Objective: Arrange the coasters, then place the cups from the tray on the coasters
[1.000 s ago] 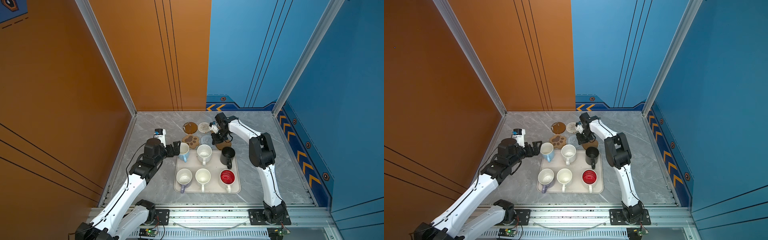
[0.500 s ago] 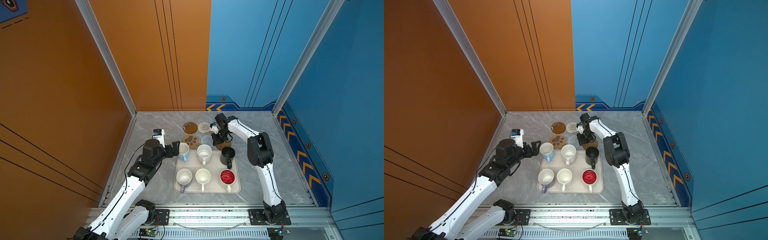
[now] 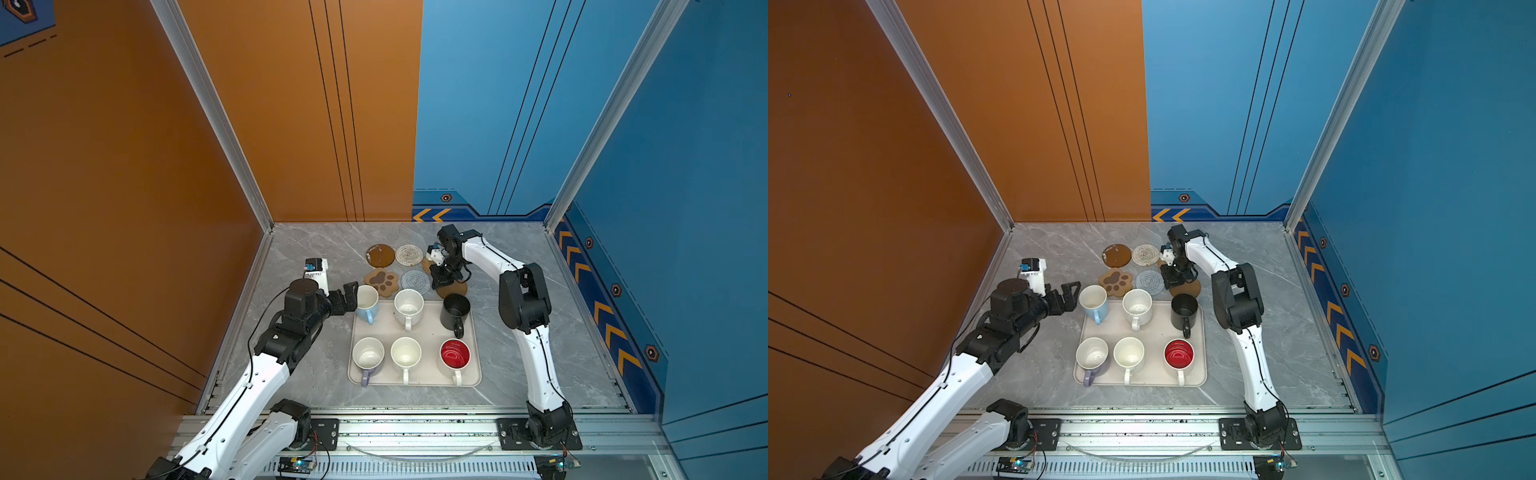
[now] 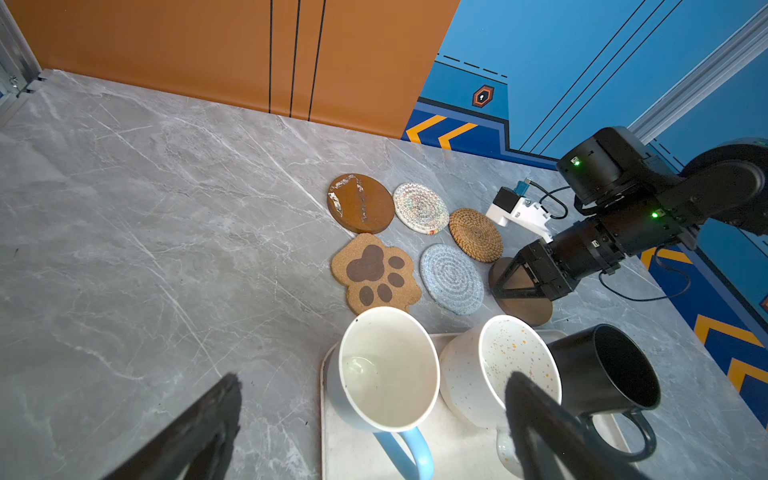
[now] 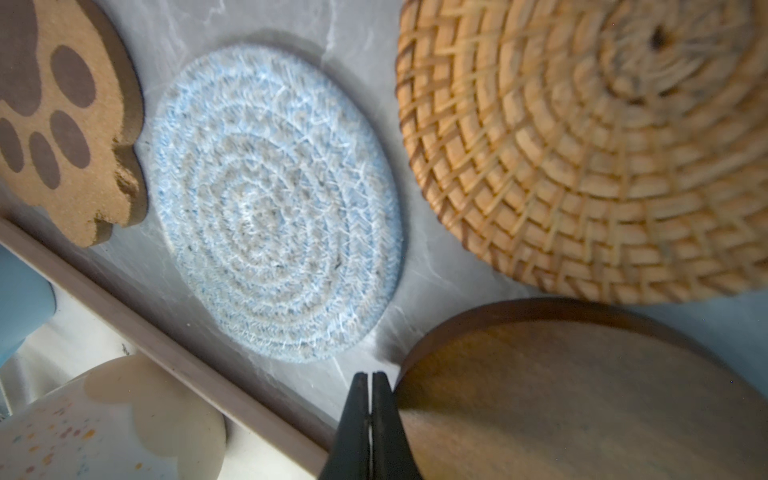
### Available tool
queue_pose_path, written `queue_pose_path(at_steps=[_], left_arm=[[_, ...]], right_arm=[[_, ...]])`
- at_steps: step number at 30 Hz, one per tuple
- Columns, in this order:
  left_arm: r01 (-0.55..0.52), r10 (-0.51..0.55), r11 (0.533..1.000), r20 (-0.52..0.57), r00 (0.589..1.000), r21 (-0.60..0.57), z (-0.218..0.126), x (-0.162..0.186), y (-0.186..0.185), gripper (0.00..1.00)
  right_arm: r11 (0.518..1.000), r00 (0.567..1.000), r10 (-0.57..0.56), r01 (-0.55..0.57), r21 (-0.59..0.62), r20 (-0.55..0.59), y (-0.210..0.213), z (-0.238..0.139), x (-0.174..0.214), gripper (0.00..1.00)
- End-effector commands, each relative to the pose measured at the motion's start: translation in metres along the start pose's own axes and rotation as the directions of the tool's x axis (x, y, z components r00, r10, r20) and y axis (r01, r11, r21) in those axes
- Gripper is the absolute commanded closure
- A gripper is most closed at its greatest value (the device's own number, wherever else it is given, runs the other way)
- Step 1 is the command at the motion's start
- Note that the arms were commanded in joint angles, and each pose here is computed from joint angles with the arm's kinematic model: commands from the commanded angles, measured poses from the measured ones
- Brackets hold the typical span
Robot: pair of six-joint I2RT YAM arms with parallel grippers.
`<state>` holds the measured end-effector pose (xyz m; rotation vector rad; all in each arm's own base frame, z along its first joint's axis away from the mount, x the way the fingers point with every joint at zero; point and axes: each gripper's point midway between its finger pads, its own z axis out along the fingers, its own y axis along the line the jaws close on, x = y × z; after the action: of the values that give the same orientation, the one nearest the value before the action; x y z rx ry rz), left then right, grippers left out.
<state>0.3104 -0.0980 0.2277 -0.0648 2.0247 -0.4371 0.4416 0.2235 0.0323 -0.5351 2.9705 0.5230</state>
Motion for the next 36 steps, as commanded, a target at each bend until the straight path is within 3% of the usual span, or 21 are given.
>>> queue_pose_path(at_steps=[1, 36], left_arm=[[-0.019, 0.019, 1.000, -0.013, 1.000, -0.016, -0.001, 0.007, 0.003, 0.01], [-0.011, 0.011, 1.000, -0.008, 1.000, -0.019, -0.001, 0.004, 0.002, 0.01]], right_arm=[[0.999, 0.998, 0.035, -0.034, 0.032, -0.053, -0.017, 0.005, 0.014, 1.00], [0.972, 0.975, 0.219, -0.216, 0.088, -0.036, -0.108, -0.021, 0.041, 1.00]])
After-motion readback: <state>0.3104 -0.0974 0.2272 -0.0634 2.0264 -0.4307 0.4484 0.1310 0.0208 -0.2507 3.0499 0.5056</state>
